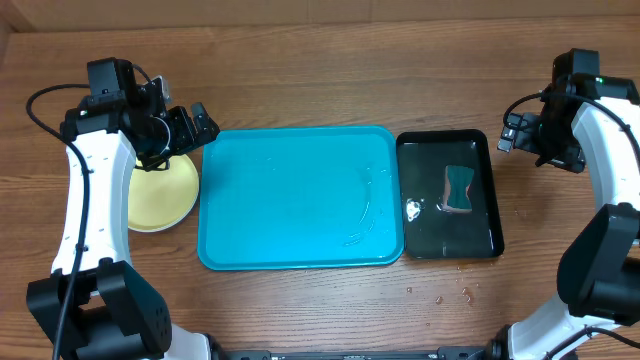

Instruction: Clean dirty plates on tray and stack at the side

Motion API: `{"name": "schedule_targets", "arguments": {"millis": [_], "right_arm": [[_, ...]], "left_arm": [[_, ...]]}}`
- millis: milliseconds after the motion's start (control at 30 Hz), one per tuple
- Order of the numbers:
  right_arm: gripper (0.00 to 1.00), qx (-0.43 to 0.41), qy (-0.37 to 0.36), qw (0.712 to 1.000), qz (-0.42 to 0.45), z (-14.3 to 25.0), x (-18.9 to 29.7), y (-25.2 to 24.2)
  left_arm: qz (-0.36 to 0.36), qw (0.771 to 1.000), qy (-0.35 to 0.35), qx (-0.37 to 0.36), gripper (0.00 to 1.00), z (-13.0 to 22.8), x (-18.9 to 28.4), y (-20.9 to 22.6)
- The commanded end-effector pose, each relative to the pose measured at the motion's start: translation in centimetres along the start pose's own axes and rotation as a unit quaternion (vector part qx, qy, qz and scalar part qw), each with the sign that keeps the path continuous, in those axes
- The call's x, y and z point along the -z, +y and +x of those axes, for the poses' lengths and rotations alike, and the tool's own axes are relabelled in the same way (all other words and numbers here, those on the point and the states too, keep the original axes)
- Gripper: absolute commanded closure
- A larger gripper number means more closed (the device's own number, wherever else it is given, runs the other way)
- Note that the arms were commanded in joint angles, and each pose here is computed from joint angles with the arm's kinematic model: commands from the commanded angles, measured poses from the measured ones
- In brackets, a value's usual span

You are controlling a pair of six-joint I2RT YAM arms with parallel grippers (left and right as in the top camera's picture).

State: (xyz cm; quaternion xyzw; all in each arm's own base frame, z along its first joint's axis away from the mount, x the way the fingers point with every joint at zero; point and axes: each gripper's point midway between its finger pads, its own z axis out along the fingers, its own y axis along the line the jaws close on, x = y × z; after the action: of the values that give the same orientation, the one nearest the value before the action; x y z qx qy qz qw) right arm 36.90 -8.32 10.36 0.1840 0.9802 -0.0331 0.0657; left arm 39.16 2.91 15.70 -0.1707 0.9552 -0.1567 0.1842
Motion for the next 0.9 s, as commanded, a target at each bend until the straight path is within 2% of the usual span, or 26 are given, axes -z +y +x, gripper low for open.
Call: {"name": "schedule_targets", "arguments": {"millis": [0,400,633,867], "right_arm": [[0.00,-0.005,-0.014,1.000,-0.001,-0.5,0.8,-0.2],[0.00,-0.005,-0.035,0.999,-0.004,-0.7,2.3,-0.2],[0.00,0.006,-0.124,0.992,-0.025,-0.6,9.0,0.7],[0.00,0.036,-0.233,0.970,-0.061,1.5,17.1,2.5]], "left_arm": [[0.009,1.000,-0.004,-0.015,0.00,-0.2,0.3,-0.6],[0.009,1.000,-0.004,-0.015,0.00,-0.2,0.3,-0.6],[0.009,1.000,-0.004,-0.015,0.00,-0.2,0.3,-0.6],[0.009,1.000,-0.004,-0.015,0.00,-0.2,0.3,-0.6]]}}
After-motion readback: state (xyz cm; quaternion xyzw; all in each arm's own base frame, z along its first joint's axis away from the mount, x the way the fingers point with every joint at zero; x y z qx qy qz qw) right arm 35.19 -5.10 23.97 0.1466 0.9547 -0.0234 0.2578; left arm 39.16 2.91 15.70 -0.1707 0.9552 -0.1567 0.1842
